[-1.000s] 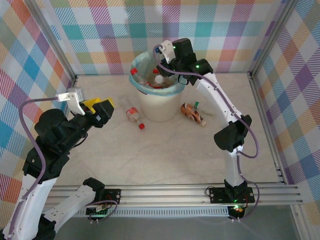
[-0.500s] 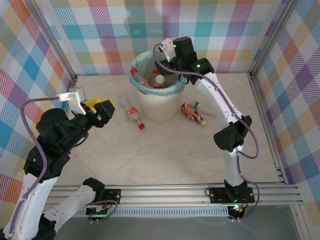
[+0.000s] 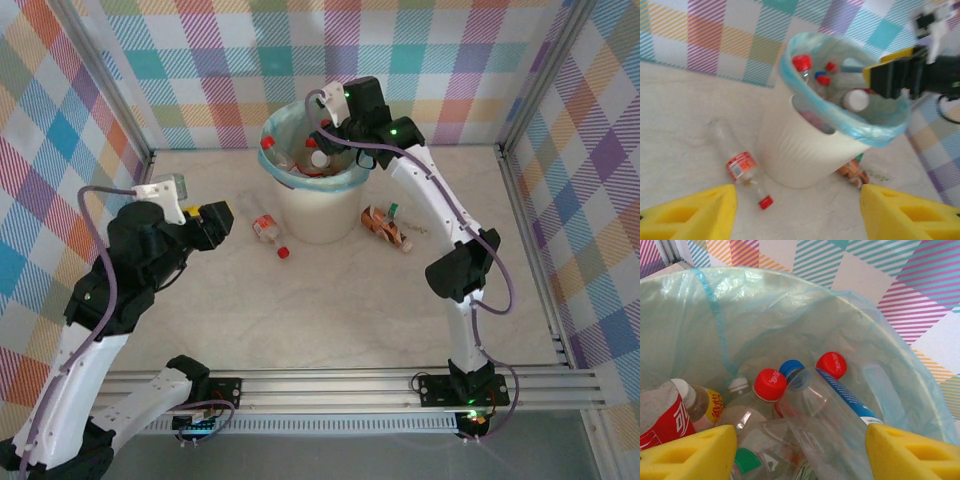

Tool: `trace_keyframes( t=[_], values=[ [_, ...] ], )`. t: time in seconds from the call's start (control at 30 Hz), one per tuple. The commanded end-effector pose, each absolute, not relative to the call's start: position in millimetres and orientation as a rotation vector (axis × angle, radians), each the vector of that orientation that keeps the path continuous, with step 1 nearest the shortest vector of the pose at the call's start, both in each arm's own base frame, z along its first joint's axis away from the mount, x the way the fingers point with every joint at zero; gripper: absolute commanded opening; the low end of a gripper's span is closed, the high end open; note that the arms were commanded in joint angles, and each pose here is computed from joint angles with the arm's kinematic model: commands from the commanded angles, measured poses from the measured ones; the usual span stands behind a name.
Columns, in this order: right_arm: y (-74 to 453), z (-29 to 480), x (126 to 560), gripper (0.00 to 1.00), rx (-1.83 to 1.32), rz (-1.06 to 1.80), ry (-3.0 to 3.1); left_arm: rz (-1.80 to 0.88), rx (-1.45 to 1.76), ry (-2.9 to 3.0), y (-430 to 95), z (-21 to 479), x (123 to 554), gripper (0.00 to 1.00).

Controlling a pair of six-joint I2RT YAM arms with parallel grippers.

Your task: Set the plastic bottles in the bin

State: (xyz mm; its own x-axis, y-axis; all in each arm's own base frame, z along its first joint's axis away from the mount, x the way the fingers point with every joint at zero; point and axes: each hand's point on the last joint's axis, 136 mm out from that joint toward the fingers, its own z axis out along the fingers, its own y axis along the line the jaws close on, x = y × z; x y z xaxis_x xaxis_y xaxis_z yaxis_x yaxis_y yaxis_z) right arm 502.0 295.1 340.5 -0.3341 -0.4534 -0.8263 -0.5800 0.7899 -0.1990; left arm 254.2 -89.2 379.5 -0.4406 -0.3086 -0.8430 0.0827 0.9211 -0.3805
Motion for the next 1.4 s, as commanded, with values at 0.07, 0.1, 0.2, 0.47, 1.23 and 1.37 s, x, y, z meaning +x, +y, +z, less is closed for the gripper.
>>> trace_keyframes(
  t=[0.07, 0.1, 0.2, 0.47, 1.23, 1.37],
  values=[
    [288, 333, 514, 0.69, -0.711, 0.25, 2.026, -0.368, -0.262, 2.051, -77, 361, 261, 0.66],
    [289, 328, 515, 0.69, -0.71, 0.266, 2.041, -0.371, -0.267, 2.064, -79, 356, 263, 0.66],
    [293, 322, 512, 0.68, -0.718, 0.307, 2.061, -0.372, -0.295, 2.101, -80, 342, 268, 0.66],
    [296, 395, 483, 0.7, -0.686, 0.451, 1.929, -0.403, -0.388, 2.197, -83, 308, 284, 0.76],
    [138, 287, 337, 0.65, -0.38, 0.243, 2.211, -0.461, -0.298, 2.176, -115, 302, 319, 0.75],
    [146, 236, 341, 0.68, -0.451, 0.305, 2.271, -0.452, -0.205, 2.131, -127, 320, 320, 0.75]
  ],
)
